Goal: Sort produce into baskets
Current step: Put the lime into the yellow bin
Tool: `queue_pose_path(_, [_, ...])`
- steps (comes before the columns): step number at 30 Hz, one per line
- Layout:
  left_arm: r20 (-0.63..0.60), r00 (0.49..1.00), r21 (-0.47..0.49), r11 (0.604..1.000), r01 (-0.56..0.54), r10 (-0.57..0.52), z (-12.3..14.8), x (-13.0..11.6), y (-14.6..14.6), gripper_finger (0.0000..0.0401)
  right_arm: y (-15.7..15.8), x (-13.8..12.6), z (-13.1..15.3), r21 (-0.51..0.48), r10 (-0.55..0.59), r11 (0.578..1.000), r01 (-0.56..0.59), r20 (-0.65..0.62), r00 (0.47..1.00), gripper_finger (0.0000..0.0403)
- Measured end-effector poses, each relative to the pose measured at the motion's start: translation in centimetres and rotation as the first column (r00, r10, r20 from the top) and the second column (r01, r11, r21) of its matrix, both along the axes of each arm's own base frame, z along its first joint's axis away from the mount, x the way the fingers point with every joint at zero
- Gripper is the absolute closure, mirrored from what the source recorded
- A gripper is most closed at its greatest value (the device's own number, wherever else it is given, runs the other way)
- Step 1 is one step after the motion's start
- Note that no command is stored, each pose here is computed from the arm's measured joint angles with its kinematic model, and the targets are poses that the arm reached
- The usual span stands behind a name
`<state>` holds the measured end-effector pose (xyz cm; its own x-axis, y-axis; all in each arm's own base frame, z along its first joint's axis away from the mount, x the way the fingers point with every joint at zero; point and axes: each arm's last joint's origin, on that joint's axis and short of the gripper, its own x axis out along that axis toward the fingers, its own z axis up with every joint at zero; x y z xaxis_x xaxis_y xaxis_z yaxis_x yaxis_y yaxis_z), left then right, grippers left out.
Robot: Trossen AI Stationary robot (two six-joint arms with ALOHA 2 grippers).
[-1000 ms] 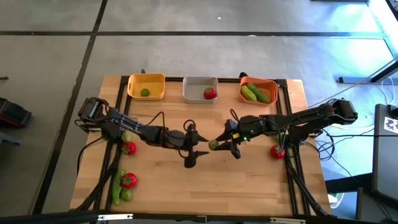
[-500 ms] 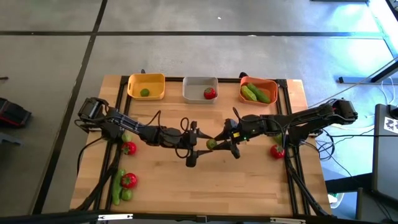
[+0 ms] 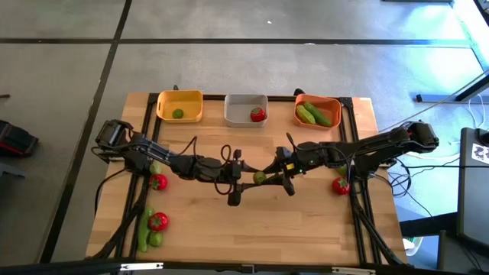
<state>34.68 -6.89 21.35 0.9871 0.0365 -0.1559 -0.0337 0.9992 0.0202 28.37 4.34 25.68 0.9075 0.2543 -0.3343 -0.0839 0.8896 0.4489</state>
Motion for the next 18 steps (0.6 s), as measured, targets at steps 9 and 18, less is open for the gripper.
queue_pose_path(9, [-0.028,1.0,-0.053,0.999,-0.008,0.006,1.2,-0.8,0.0,0.0211,0.1,-0.4,0.5,0.0,0.045,0.999,-0.045,0.004,0.999,0.0151])
queue_pose_path(18, [-0.204,0.973,-0.005,0.993,-0.114,0.111,4.0,-4.7,1.4,0.021,0.1,-1.5,-1.0,-0.041,0.008,0.999,-0.016,-0.185,0.983,0.0134])
